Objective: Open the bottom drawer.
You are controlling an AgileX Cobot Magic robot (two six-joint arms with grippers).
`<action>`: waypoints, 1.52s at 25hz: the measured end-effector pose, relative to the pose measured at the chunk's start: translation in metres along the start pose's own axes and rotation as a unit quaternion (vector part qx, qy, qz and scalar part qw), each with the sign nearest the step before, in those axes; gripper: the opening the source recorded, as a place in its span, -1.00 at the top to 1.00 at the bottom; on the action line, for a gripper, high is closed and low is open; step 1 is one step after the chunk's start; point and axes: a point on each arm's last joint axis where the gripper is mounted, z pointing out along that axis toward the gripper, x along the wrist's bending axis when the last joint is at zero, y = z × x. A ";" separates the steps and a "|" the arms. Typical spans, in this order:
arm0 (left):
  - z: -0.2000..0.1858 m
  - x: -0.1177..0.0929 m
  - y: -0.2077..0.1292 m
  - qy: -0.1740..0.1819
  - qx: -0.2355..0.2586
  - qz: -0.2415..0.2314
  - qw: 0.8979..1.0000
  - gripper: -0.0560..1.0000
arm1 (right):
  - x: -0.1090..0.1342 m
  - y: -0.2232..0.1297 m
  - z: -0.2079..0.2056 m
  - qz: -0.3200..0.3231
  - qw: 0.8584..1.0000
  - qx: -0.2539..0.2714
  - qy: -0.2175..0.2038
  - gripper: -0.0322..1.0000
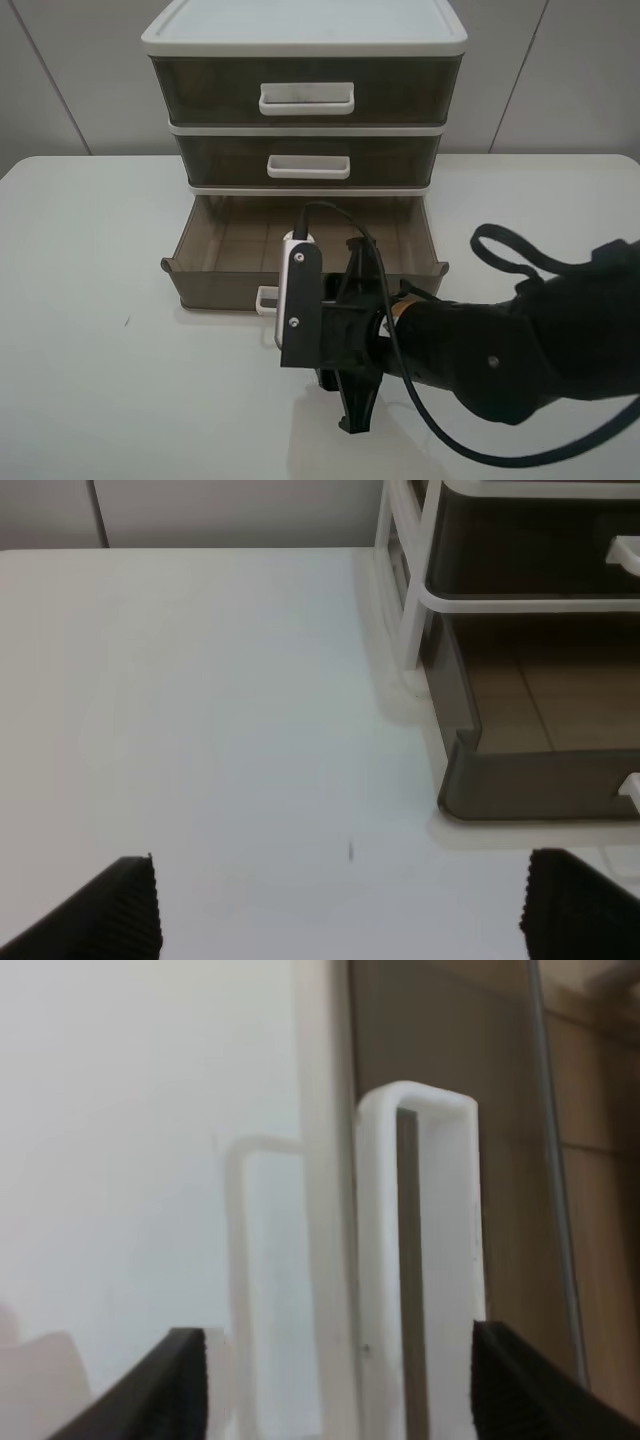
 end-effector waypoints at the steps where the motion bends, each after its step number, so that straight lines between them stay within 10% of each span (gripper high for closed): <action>1: 0.000 0.000 0.000 0.000 0.000 0.000 1.000 -0.52 | -0.002 0.002 -0.007 0.017 1.000 -0.004 0.006 -0.22; 13: 0.000 0.000 0.000 0.000 0.000 0.000 1.000 -0.52 | -0.049 0.018 -0.084 0.238 0.964 -0.094 -0.072 -0.49; 21: 0.000 0.000 0.000 0.000 0.000 0.000 1.000 -0.52 | -0.070 0.000 -0.103 0.291 0.949 -0.109 -0.049 -0.49; 29: 0.000 0.000 0.000 0.000 0.000 0.000 1.000 -0.52 | -0.114 -0.058 -0.149 0.516 0.855 0.031 -0.030 -0.49; 38: 0.000 0.000 0.000 0.000 0.000 0.000 1.000 -0.52 | -0.099 -0.083 -0.267 0.575 0.784 0.063 -0.226 -0.49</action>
